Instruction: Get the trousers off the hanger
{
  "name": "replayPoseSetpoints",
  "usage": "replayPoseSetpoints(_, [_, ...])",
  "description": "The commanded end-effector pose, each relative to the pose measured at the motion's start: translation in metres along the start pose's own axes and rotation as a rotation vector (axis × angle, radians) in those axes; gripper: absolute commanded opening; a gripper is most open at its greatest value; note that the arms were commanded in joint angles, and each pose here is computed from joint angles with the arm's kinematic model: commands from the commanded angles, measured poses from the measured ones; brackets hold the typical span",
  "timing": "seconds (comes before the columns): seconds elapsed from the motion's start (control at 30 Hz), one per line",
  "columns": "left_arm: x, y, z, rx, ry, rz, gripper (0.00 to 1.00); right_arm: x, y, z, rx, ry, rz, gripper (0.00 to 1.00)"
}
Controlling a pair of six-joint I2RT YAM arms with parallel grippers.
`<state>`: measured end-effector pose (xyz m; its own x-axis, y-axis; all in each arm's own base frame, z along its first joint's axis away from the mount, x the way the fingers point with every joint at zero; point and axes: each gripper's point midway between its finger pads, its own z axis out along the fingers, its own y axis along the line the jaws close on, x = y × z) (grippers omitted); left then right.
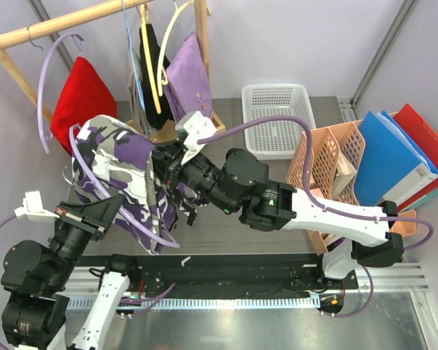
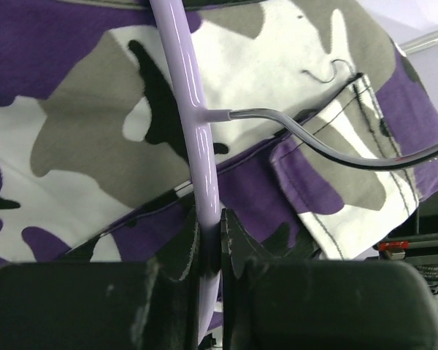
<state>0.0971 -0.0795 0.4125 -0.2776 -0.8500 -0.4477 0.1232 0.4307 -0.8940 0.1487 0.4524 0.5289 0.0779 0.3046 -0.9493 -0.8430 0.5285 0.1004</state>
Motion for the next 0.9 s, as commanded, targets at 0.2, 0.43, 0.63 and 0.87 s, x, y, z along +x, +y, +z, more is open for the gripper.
replayPoseSetpoints(0.2, [0.026,0.046,-0.006,-0.129,0.092,0.048,0.00,-0.284,-0.073,-0.119,0.104,-0.752,0.267,0.01])
replayPoseSetpoints(0.43, [0.029,0.059,-0.009,-0.166,0.096,0.054,0.00,-0.315,-0.091,-0.150,0.144,-0.785,0.203,0.01])
replayPoseSetpoints(0.63, [0.026,0.060,-0.010,-0.185,0.084,0.071,0.00,-0.316,-0.116,-0.176,0.239,-0.733,0.100,0.01])
replayPoseSetpoints(0.87, [0.023,0.056,-0.010,-0.191,0.089,0.087,0.00,-0.263,-0.156,-0.201,0.437,-0.543,-0.091,0.01])
